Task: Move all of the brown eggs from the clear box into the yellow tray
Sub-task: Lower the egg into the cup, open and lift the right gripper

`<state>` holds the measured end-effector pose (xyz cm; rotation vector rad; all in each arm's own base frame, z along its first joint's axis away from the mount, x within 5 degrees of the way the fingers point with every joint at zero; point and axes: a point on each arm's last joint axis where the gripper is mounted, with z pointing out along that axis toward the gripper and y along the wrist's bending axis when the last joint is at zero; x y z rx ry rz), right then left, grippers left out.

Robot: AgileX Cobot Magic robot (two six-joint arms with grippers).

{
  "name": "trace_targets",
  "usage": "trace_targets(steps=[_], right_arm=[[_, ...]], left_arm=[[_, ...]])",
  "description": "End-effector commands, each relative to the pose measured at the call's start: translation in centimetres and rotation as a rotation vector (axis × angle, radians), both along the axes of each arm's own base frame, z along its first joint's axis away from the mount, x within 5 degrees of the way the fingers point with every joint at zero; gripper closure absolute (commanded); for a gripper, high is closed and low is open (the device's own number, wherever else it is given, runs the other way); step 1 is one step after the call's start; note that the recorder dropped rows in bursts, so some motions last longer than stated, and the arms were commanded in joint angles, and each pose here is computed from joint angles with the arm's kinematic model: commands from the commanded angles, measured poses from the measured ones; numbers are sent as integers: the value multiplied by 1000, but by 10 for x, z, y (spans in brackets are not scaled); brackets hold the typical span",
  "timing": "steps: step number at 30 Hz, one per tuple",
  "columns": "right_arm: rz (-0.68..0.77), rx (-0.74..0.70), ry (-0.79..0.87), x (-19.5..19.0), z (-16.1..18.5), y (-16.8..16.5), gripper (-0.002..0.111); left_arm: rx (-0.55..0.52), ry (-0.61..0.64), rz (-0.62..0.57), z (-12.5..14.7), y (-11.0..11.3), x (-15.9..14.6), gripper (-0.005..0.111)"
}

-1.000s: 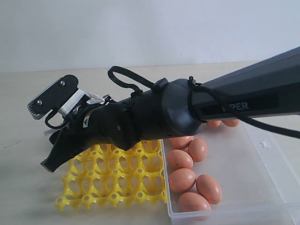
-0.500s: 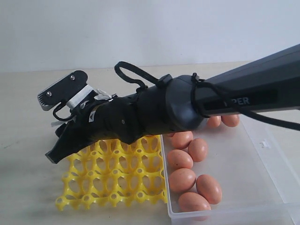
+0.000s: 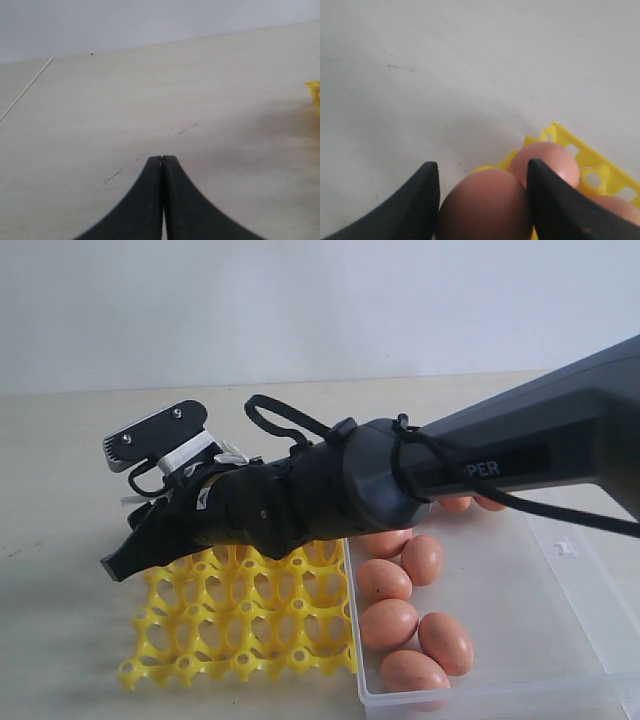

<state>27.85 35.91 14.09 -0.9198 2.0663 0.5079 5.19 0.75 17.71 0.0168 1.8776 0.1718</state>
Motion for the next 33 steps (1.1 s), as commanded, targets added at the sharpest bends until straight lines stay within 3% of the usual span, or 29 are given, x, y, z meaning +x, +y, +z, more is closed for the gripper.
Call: trace_targets(steps=[1, 9, 16, 19, 27, 33], right_arm=[[-19, 31, -17, 4, 5, 1, 108], [-19, 28, -15, 4, 2, 1, 106], [-21, 33, -22, 5, 3, 1, 70], [-22, 36, -25, 5, 3, 1, 60], [-23, 38, -28, 5, 3, 1, 50], [-22, 37, -26, 5, 3, 1, 49]], left_arm=[[-2, -13, -5, 2, 0, 0, 107], [-2, -13, -5, 2, 0, 0, 107], [-2, -13, -5, 2, 0, 0, 107], [-2, -13, -5, 2, 0, 0, 107], [-2, -13, -5, 2, 0, 0, 107], [-2, -13, -5, 2, 0, 0, 107]])
